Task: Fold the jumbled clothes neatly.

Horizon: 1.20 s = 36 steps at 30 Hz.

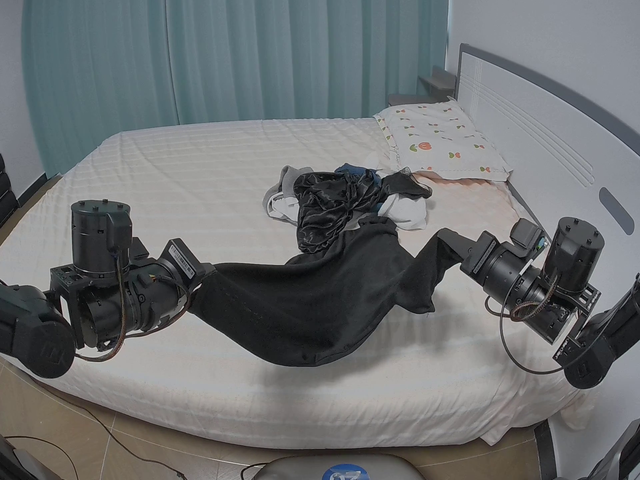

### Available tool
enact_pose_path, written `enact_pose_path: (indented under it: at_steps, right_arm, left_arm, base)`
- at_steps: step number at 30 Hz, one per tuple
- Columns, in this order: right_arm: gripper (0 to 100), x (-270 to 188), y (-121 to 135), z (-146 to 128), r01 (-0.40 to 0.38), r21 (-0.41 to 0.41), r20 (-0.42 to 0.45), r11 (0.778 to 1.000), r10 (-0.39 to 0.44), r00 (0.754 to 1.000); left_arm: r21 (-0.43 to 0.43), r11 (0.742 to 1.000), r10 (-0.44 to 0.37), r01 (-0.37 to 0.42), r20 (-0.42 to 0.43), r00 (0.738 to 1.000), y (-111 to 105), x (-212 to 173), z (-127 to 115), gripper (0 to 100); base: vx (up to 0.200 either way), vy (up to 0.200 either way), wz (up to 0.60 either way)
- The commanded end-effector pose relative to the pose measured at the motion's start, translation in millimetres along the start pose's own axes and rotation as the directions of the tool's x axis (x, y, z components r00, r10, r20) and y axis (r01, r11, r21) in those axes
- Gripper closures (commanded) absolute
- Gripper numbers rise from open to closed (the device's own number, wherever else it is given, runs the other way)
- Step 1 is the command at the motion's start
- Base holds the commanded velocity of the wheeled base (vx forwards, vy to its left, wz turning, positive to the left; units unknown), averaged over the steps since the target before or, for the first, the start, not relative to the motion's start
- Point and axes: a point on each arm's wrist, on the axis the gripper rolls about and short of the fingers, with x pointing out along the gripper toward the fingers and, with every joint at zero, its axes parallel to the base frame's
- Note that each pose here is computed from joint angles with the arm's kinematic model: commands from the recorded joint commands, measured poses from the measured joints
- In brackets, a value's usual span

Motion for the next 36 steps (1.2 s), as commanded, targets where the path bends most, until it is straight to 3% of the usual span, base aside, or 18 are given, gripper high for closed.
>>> enact_pose_path:
  at_steps: [1, 9, 22, 36]
  right_arm:
    - [100, 2.8, 4.4, -3.7, -0.014, 0.0, -0.01, 1.0, 0.014, 1.0]
    - [100, 11.8, 7.6, -19.2, -0.021, -0.026, -0.051, 0.999, 0.02, 0.999]
    - [100, 25.4, 19.7, -4.9, -0.051, -0.059, 0.045, 0.997, 0.054, 0.998]
    - [100, 24.7, 23.2, -5.4, -0.075, -0.061, 0.058, 0.995, 0.079, 0.995]
  left_arm:
    - [-0.004, 1.0, -0.008, 0.008, 0.011, 1.0, -1.0, -3.3, 2.7, 100]
    - [-0.005, 1.0, -0.007, 0.007, 0.012, 1.0, -1.0, -3.3, 2.7, 100]
    - [-0.023, 1.0, 0.001, 0.0, 0.062, 0.998, 3.8, -13.3, 15.4, 100]
    - [-0.033, 0.999, 0.002, 0.001, 0.078, 0.997, 10.8, -29.5, 17.3, 100]
  base:
    - [0.0, 0.2, 0.0]
    - [0.0, 0.2, 0.0]
    - [0.0, 0.2, 0.0]
    - [0.0, 0.2, 0.0]
